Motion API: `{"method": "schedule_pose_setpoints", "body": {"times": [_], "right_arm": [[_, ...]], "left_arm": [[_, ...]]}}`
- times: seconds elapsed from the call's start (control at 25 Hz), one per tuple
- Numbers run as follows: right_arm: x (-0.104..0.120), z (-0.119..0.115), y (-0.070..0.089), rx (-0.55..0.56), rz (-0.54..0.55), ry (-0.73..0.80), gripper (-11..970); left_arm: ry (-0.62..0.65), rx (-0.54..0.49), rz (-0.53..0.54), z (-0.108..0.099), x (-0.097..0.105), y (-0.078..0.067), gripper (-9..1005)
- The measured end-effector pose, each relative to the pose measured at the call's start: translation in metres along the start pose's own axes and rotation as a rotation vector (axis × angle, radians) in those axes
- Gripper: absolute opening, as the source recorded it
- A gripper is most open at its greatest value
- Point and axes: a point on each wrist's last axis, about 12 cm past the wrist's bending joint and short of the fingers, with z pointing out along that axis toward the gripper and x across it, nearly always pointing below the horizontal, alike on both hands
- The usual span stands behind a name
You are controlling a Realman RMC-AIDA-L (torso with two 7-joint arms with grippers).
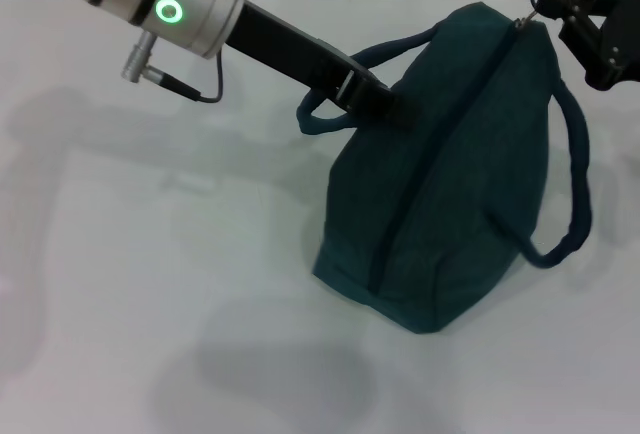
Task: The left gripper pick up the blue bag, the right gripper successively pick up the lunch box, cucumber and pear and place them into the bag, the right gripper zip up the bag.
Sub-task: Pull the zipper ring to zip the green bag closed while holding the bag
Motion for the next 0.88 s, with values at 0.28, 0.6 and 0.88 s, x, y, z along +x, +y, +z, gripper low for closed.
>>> {"method": "schedule_pose_setpoints", "body": {"times": [0.28, 0.6, 0.88], "right_arm": [[-0.008, -0.003, 0.006, -0.071, 0.021, -0.05, 7], [0.0, -0.003, 0.0, -0.007, 0.022, 0.004, 7], [0.008, -0.005, -0.004, 0.049, 0.002, 0.051, 6]], "left_arm": [[0.061, 0.032, 0.046, -0.009, -0.008, -0.007, 53], [0.1, 0.045, 0.067, -0.012, 0.0, -0.006, 47], [0.111, 0.048, 0.06, -0.013, 0.012, -0.003, 48]]}}
